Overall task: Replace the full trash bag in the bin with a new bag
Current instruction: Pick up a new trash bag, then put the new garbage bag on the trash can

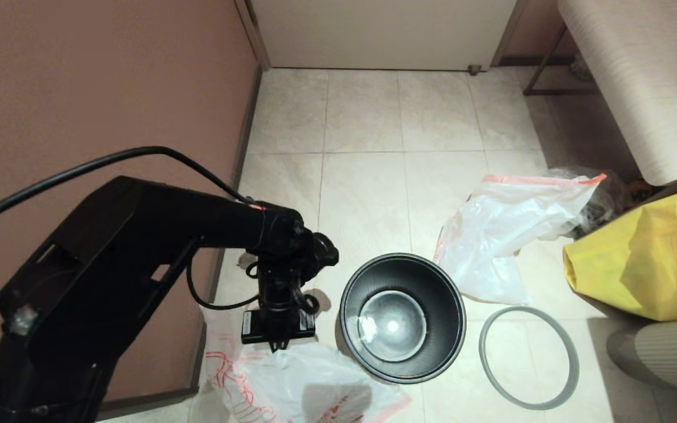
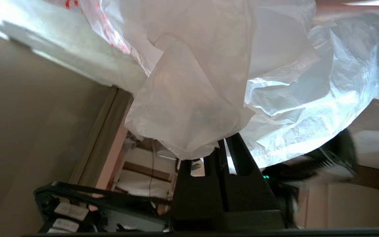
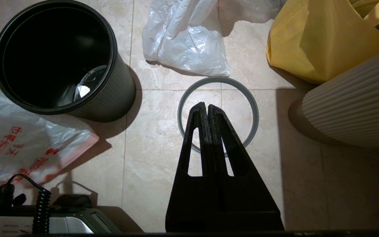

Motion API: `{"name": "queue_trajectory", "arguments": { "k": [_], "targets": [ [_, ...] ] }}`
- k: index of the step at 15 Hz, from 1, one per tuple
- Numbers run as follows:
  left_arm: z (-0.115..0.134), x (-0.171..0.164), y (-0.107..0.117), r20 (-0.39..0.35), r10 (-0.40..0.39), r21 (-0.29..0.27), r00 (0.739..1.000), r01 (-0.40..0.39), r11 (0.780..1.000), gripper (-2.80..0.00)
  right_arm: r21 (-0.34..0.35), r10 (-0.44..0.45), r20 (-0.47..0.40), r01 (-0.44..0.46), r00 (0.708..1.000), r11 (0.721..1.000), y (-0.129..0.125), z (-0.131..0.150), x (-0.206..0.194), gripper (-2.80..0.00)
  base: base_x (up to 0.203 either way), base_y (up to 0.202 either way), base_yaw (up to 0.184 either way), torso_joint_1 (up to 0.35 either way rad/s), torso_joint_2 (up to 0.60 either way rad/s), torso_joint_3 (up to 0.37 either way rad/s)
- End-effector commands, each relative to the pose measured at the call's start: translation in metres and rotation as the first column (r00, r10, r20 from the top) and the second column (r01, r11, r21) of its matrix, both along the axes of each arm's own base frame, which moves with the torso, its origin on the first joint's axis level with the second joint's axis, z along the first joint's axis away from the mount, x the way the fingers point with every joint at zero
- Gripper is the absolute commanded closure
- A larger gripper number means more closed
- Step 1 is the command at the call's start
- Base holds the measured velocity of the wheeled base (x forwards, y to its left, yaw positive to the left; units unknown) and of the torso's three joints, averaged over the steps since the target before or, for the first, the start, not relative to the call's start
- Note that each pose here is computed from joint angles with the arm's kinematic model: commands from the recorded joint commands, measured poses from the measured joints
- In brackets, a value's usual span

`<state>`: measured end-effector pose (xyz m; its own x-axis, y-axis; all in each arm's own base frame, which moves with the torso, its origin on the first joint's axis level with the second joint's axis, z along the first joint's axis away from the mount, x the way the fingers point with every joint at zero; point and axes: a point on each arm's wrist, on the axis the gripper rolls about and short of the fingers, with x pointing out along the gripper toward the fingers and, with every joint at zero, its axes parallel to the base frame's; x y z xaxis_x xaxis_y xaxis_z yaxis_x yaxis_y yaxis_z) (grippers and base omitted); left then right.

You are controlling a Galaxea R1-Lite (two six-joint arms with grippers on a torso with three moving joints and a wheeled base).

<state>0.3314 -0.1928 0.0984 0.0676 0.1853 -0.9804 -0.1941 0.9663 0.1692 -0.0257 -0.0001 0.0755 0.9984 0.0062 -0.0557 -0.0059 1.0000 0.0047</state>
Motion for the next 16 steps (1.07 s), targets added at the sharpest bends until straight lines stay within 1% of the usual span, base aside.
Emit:
{"name": "queue_trajectory", "arguments": {
  "k": [1, 2, 3, 6, 7, 8, 9, 10, 11, 13, 14, 15, 16],
  "targets": [
    [0.03, -0.003, -0.006, 0.053, -0.011, -0.035, 0.999, 0.013, 0.999, 0.0, 0.0, 0.0, -0.001, 0.0, 1.0, 1.0, 0.0, 0.0, 0.0, 0.0, 0.0, 0.0, 0.0, 0.0, 0.0, 0.0],
    [0.048, -0.008, -0.008, 0.06, -0.016, -0.049, 0.998, 0.019, 0.999, 0.0, 0.0, 0.0, -0.001, 0.0, 1.0, 1.0, 0.0, 0.0, 0.0, 0.0, 0.0, 0.0, 0.0, 0.0, 0.0, 0.0],
    [0.069, -0.016, -0.007, 0.085, -0.018, -0.075, 0.996, 0.025, 0.997, 0.0, 0.0, 0.002, -0.001, -0.002, 1.0, 1.0, 0.0, 0.0, 0.0, 0.0, 0.0, 0.0, 0.0, 0.0, 0.0, 0.0],
    [0.122, -0.051, 0.007, 0.132, -0.029, -0.148, 0.991, 0.049, 0.988, 0.0, 0.0, 0.002, -0.001, -0.002, 1.0, 1.0, 0.0, 0.0, 0.0, 0.0, 0.0, 0.0, 0.0, 0.0, 0.0, 0.0],
    [0.137, -0.065, 0.01, 0.143, -0.042, -0.171, 0.989, 0.067, 0.983, 0.0, 0.0, 0.001, -0.001, -0.001, 1.0, 1.0, 0.0, 0.0, 0.0, 0.0, 0.0, 0.0, 0.0, 0.0, 0.0, 0.0],
    [0.148, -0.081, 0.007, 0.148, -0.068, -0.187, 0.987, 0.095, 0.978, 0.0, 0.0, 0.002, -0.001, -0.002, 1.0, 1.0, 0.0, 0.0, 0.0, 0.0, 0.0, 0.0, 0.0, 0.0, 0.0, 0.0],
    [0.154, -0.095, 0.0, 0.149, -0.101, -0.196, 0.984, 0.13, 0.972, 0.0, 0.0, 0.002, -0.001, -0.002, 1.0, 1.0, 0.0, 0.0, 0.0, 0.0, 0.0, 0.0, 0.0, 0.0, 0.0, 0.0],
    [0.157, -0.107, -0.009, 0.15, -0.137, -0.201, 0.979, 0.165, 0.966, 0.0, 0.0, 0.002, -0.002, -0.002, 1.0, 1.0, 0.0, 0.0, 0.0, 0.0, 0.0, 0.0, 0.0, 0.0, 0.0, 0.0],
    [0.156, -0.113, -0.016, 0.15, -0.158, -0.199, 0.976, 0.187, 0.962, 0.0, 0.0, 0.002, -0.002, -0.002, 1.0, 1.0, 0.0, 0.0, 0.0, 0.0, 0.0, 0.0, 0.0, 0.0, 0.0, 0.0],
    [0.138, -0.101, -0.033, 0.147, -0.174, -0.176, 0.974, 0.199, 0.964, 0.0, 0.0, 0.001, -0.001, -0.001, 1.0, 1.0, 0.0, 0.0, 0.0, 0.0, 0.0, 0.0, 0.0, 0.0, 0.0, 0.0],
    [0.126, -0.09, -0.047, 0.187, -0.179, -0.185, 0.966, 0.214, 0.959, 0.0, 0.0, 0.001, -0.001, -0.001, 1.0, 1.0, 0.0, 0.0, 0.0, 0.0, 0.0, 0.0, 0.0, 0.0, 0.0, 0.0],
    [0.118, -0.08, -0.061, 0.249, -0.184, -0.209, 0.951, 0.238, 0.949, 0.0, 0.0, 0.002, -0.001, -0.002, 1.0, 1.0, 0.0, 0.0, 0.0, 0.0, 0.0, 0.0, 0.0, 0.0, 0.0, 0.0],
    [0.108, -0.07, -0.076, 0.311, -0.208, -0.226, 0.927, 0.285, 0.931, 0.0, 0.0, 0.001, -0.001, -0.001, 1.0, 1.0, 0.0, 0.0, 0.0, 0.0, 0.0, 0.0, 0.0, 0.0, 0.0, 0.0]
  ]
}}
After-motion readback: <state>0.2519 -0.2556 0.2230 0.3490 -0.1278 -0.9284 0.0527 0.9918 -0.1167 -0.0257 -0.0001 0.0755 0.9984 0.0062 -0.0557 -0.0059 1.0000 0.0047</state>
